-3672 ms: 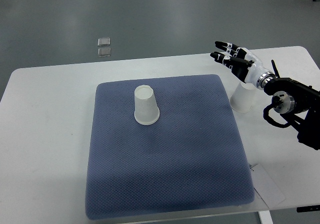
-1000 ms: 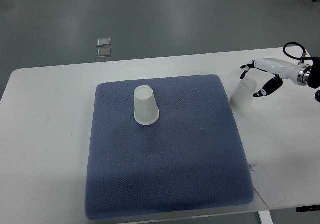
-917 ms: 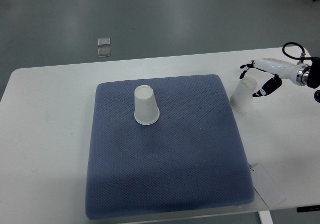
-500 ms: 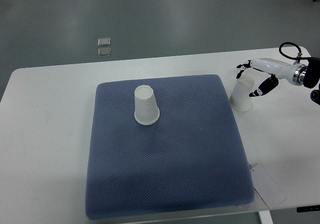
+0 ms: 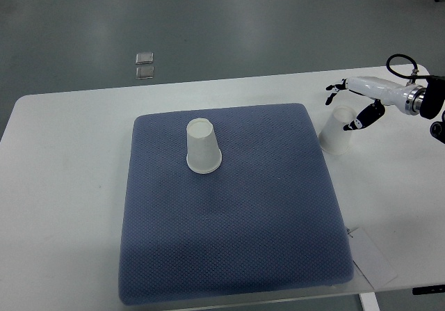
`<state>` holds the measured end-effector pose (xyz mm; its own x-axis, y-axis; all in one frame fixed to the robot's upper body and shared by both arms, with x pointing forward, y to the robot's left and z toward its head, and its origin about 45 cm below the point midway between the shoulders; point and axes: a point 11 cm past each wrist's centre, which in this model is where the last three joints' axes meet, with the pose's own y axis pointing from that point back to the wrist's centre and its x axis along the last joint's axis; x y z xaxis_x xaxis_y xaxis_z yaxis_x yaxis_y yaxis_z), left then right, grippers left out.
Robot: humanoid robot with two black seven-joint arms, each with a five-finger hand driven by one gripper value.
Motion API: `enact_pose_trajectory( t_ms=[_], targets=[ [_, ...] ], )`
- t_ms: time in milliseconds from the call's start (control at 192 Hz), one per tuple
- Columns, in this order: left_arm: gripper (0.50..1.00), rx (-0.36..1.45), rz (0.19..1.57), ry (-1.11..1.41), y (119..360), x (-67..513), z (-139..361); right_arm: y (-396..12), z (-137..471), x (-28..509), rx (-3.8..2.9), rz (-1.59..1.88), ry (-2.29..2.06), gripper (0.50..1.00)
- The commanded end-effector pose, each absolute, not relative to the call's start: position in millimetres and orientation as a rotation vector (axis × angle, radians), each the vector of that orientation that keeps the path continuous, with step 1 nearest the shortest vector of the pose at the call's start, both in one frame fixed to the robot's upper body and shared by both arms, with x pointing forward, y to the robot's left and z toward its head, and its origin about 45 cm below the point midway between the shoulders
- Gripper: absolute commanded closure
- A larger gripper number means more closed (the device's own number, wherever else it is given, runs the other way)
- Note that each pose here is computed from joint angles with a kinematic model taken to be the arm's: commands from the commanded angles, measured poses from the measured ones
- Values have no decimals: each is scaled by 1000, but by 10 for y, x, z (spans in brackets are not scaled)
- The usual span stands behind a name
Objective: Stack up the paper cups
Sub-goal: 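Lower the right hand around the upside-down cup beside the pad, then close the right hand fingers around the cup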
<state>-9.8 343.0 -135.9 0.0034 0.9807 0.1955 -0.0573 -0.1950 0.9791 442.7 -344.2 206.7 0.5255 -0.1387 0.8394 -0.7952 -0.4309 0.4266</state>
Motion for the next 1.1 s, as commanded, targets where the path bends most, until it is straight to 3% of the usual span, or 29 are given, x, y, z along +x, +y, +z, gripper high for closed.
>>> enact_pose_trajectory(
  t_ms=[0,1094],
  targets=[
    [500,1313,1371,1061,3430,-99,-1359,-3422,2001,4405,1883,933,-744,591],
    [500,1313,1371,1061,3430,-99,-1359,-3554,1912,4490,1762,904,-813,601]
  ],
)
